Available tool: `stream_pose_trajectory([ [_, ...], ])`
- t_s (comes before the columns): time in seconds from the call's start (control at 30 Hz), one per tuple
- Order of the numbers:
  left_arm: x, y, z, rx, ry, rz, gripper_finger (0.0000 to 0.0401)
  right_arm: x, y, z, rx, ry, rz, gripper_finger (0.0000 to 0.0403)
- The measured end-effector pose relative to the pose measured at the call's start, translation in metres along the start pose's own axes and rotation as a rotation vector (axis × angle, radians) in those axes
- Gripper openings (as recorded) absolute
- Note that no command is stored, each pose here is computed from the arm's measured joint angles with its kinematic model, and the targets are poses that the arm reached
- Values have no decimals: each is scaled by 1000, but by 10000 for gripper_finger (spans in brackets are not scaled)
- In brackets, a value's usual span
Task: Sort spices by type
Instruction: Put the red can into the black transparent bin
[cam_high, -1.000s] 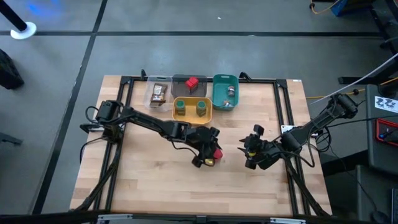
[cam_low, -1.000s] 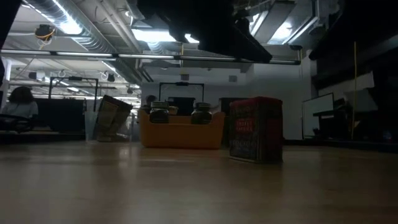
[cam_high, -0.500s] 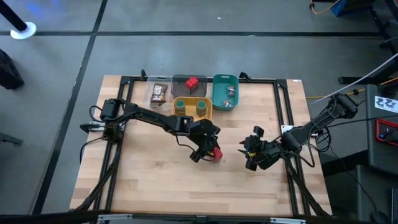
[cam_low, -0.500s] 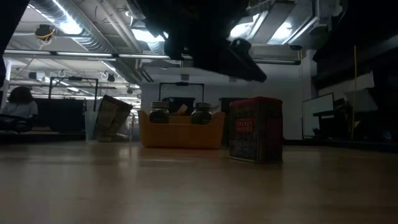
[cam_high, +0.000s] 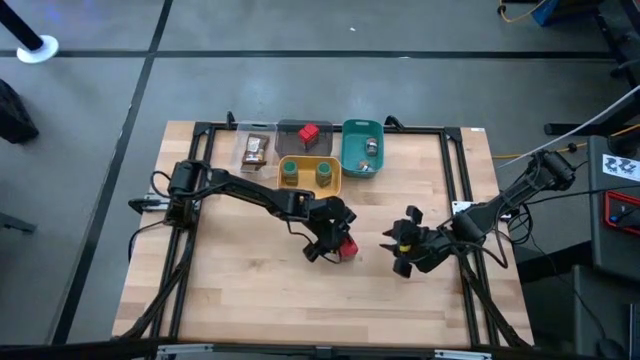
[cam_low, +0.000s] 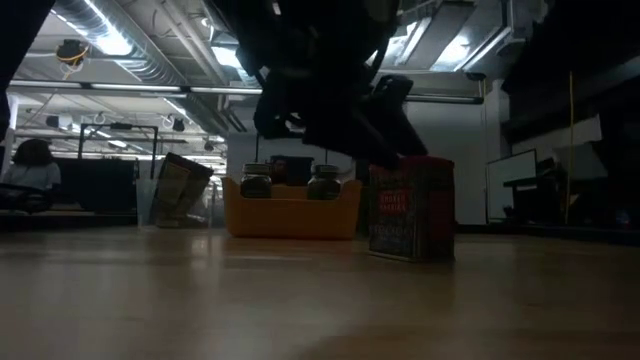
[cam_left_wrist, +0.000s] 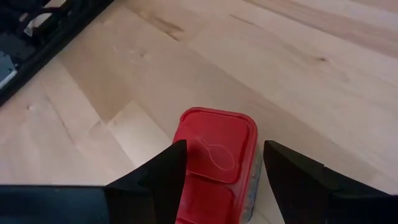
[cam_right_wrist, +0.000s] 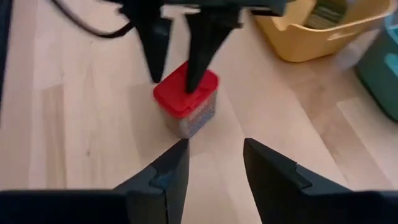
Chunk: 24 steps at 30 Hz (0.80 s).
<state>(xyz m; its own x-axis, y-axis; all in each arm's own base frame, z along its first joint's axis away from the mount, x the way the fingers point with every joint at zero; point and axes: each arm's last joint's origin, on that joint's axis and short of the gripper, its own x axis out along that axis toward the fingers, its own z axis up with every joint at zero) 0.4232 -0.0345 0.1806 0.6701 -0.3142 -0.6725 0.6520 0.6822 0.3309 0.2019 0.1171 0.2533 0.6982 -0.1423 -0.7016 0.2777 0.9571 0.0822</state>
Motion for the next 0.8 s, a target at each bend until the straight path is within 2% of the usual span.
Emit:
stream_pose_trajectory([
  [0.1,2,0,-1,16,8,15,203,5,0,-2,57,-27,-57,154],
  [0.2,2,0,0,18,12,28,203,16,3,-8,59,-9,-83,154],
  [0.33,3,-1,1,23,25,38,203,37,5,-14,73,6,-120,154],
  [0.53,5,-6,5,90,92,107,203,72,1,-14,95,31,-200,154],
  [0.7,6,-8,7,93,110,127,203,96,-5,-14,76,89,-205,154],
  [0.8,6,-8,7,90,126,143,203,106,-3,-11,45,92,-150,154],
])
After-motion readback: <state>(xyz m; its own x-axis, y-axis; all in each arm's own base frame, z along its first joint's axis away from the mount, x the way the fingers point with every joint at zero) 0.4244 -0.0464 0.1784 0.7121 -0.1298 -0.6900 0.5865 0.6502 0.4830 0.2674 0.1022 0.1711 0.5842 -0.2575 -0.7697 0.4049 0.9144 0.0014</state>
